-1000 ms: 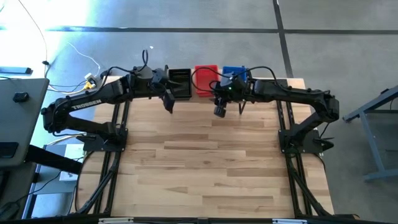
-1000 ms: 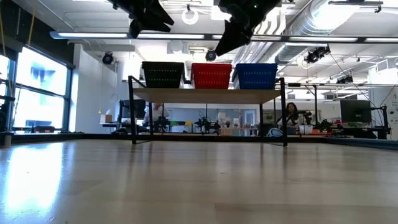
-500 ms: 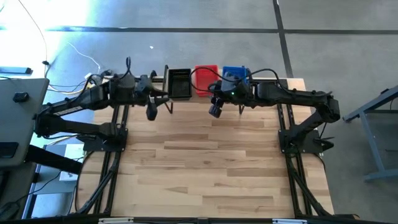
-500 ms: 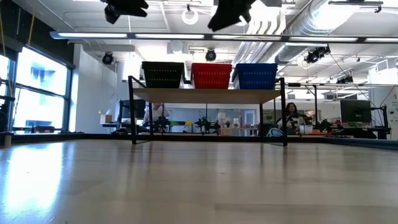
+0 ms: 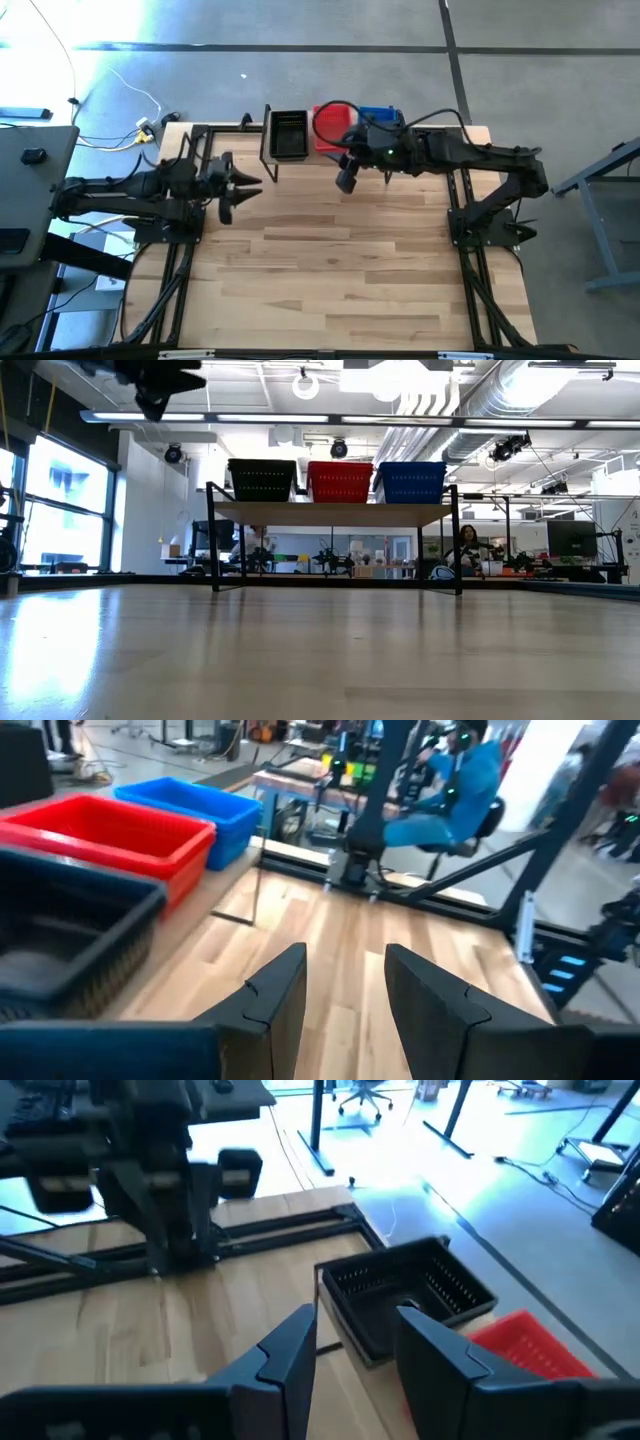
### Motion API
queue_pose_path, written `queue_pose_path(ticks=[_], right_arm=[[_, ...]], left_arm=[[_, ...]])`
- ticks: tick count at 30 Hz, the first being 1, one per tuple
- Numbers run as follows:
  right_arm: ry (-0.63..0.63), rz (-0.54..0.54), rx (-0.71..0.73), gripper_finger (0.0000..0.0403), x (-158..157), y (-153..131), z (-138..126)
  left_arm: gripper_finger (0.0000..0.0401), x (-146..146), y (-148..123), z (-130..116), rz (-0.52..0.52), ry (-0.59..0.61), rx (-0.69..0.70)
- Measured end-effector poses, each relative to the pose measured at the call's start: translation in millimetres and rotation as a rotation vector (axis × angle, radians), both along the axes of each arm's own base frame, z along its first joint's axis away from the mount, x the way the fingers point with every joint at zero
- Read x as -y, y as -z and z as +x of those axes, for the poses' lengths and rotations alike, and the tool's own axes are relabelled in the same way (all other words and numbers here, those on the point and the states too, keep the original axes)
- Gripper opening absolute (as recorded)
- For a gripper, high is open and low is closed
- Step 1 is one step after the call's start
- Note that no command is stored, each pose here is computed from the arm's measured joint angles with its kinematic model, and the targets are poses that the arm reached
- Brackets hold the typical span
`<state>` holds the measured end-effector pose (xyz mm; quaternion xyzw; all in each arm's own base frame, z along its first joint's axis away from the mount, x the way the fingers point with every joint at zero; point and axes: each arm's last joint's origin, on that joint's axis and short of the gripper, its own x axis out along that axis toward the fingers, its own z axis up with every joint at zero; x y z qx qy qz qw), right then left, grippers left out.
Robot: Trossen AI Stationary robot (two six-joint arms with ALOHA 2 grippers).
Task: Stack baskets on shelf by color
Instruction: Return to Home Position
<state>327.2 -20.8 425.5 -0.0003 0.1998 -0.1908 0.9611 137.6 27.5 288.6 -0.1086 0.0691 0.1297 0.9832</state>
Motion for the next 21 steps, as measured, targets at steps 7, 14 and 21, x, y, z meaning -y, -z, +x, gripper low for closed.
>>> queue_pose_path(ticks=[7, 14, 21], right_arm=[[0.013, -0.023, -0.046, 0.0122, -3, -37, -23], [0.075, -0.063, -0.097, 0.0122, -3, -75, -61], [0.143, -0.075, -0.159, 0.0122, -11, -85, -118]], left_arm=[[0.0126, 8, 40, -17, -0.021, 0.033, 0.080], [0.0126, 10, 67, -20, 0.005, 0.043, 0.177], [0.0126, 9, 96, -18, -0.037, 0.040, 0.168]])
